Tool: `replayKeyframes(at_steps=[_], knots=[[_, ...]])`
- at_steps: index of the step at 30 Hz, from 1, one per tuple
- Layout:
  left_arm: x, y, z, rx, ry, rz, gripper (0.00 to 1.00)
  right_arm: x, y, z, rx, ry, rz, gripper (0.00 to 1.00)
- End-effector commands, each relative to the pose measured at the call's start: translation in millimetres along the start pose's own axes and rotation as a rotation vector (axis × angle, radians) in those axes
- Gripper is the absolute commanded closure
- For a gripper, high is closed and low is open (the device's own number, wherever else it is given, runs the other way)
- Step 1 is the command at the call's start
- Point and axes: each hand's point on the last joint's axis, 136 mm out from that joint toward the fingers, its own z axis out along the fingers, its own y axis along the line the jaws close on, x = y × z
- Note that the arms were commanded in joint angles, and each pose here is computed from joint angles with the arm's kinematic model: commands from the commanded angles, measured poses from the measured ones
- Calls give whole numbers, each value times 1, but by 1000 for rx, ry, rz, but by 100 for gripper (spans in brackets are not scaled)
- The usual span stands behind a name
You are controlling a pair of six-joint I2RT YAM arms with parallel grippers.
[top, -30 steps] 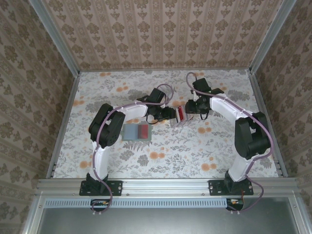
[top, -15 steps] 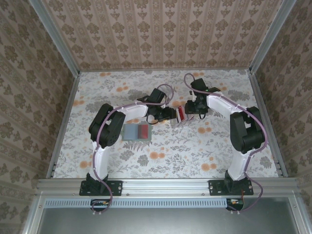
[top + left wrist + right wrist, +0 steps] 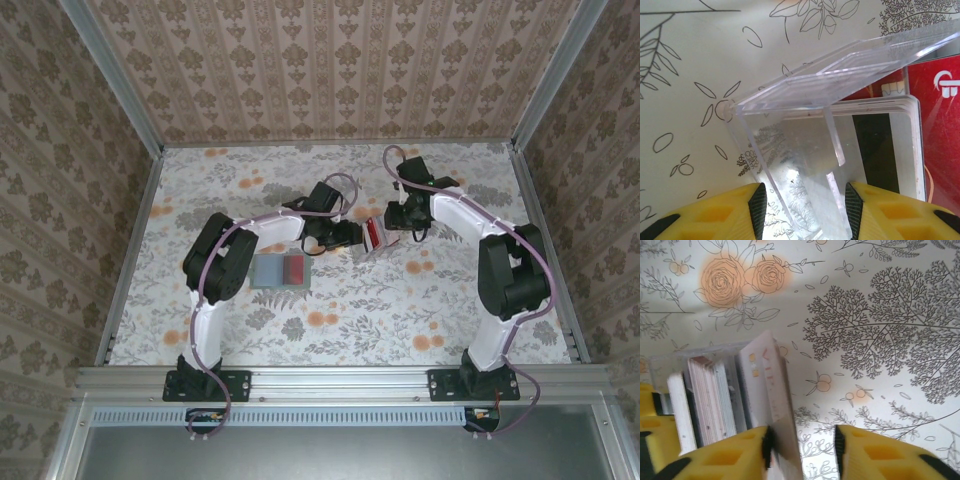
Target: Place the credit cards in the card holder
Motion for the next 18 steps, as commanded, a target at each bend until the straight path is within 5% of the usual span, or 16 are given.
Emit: replayKeyframes(at_steps=[1, 4, 18], knots=[[14, 9, 6, -30, 56, -30, 52, -8, -3, -17, 9, -37, -7, 74], [13, 8, 6, -26, 56, -29, 52, -8, 0, -20, -8, -40, -14, 84], [7, -3, -5, -14, 39, -12, 52, -20, 16, -70, -93, -136, -25, 91]])
